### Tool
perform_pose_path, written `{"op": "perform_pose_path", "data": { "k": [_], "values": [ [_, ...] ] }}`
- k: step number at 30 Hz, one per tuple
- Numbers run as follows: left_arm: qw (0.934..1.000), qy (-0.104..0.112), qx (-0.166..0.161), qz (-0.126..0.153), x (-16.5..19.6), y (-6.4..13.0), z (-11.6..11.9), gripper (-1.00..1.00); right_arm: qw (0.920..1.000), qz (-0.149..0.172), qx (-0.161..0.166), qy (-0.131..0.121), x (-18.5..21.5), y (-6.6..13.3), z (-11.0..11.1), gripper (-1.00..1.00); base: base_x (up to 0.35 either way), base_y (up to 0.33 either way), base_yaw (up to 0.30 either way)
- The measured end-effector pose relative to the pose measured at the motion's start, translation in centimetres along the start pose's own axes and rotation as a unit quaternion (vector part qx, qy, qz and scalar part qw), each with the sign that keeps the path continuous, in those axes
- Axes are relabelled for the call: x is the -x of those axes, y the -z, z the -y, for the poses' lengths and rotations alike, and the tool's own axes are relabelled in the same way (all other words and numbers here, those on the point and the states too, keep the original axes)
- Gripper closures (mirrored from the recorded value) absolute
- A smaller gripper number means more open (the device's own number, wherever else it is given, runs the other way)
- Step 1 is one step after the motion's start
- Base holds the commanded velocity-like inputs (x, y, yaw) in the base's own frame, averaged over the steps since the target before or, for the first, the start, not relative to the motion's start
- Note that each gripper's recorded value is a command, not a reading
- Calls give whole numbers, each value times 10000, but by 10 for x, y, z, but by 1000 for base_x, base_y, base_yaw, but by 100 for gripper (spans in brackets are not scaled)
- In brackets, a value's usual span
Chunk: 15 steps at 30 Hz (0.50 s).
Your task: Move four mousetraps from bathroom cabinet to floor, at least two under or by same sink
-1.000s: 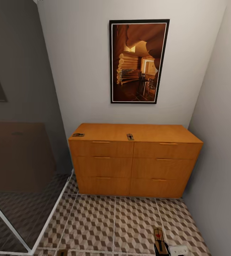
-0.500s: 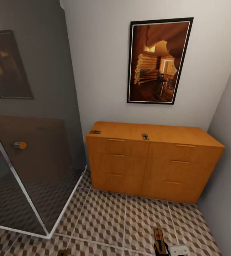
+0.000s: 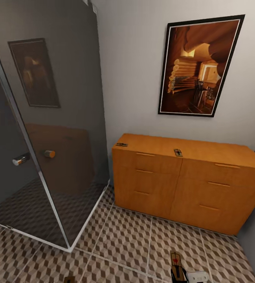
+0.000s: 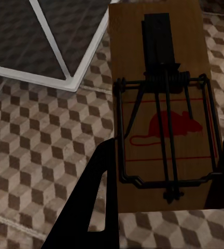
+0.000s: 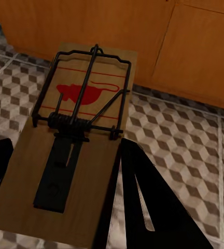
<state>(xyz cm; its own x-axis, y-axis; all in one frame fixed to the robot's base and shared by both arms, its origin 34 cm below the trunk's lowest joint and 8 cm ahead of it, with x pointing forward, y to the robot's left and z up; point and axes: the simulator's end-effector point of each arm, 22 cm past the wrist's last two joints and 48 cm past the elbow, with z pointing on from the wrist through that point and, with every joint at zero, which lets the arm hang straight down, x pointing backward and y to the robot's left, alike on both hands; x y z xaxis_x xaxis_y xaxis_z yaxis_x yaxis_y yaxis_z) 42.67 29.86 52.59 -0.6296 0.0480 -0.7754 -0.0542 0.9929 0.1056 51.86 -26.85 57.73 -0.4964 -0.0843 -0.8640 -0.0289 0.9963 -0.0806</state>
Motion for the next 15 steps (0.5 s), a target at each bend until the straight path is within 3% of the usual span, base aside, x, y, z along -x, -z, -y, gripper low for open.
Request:
{"op": "perform_pose_path", "data": {
  "k": [15],
  "values": [
    [10000,1,-1,0,0,0,0,100,10000,0,4,-5,0,0,-1,100,0,0,251]
  ]
}}
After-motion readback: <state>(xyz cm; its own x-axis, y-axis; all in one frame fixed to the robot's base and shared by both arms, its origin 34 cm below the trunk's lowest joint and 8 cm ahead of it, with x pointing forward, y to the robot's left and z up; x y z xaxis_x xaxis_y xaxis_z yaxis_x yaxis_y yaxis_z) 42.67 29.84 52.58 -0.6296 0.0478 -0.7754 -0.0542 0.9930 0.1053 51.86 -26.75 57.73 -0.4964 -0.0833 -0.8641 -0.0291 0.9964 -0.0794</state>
